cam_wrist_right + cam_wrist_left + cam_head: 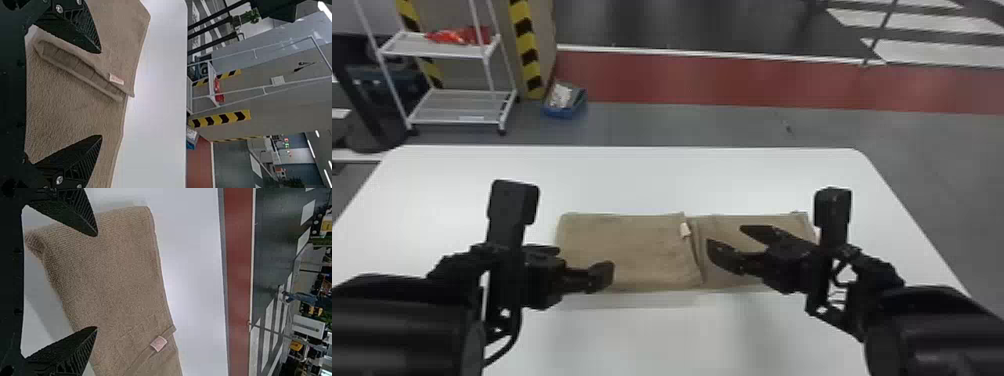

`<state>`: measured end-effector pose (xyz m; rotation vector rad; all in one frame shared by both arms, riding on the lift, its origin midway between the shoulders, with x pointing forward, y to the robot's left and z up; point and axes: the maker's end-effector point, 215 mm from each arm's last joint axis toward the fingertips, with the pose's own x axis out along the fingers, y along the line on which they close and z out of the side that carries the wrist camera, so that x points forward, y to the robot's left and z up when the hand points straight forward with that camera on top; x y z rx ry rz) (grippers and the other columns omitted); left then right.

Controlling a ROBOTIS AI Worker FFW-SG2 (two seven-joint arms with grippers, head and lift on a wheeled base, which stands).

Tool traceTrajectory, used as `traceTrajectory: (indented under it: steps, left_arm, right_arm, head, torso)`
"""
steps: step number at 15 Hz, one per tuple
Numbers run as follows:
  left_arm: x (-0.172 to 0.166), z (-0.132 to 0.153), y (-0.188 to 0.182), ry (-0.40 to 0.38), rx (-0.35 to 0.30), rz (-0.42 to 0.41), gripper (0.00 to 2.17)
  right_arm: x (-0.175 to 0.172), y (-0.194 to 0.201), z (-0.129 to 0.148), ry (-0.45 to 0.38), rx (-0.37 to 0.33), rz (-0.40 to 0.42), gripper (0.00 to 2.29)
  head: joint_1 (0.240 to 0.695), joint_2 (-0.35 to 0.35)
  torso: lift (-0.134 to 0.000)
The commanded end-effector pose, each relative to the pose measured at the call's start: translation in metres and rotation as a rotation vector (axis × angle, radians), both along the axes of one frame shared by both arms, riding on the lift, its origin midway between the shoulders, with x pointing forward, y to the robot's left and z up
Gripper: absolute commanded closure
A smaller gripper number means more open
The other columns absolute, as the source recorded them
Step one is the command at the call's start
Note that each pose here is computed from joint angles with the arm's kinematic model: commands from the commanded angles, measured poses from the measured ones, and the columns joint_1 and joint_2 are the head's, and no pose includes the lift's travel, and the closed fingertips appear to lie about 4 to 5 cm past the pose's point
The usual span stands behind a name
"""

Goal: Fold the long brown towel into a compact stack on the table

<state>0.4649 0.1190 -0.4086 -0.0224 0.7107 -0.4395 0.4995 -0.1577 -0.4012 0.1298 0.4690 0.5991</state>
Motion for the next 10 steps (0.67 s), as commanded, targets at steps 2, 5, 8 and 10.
traceTrajectory:
  steps: [2,5,8,10]
  left_arm:
    - [-0.001,-0.001,0.007,-0.011,-0.006,0.013,0.04]
    - [-0.002,-0.002,0.009,-0.008,-0.006,0.016,0.06]
    - [-0.002,-0.002,0.009,-0.008,-0.007,0.015,0.06]
    - [-0.002,-0.002,0.009,-0.008,-0.007,0.015,0.07]
  right_arm:
    - [-0.007,0.037,-0.008,0.010,-0.001,0.046,0.15]
    - [-0.004,0.046,-0.020,0.031,-0.017,0.049,0.19]
    - [0.001,0.058,-0.027,0.039,-0.036,0.064,0.22]
    - [0.004,0.062,-0.033,0.047,-0.051,0.069,0.22]
  head:
    - [0.695,-0.029]
    - [0.695,0.004]
    - [0.695,0.021]
    - [0.695,0.029]
  torso:
    - [-0.124]
    - [-0.124]
    - [-0.124]
    - [-0.124]
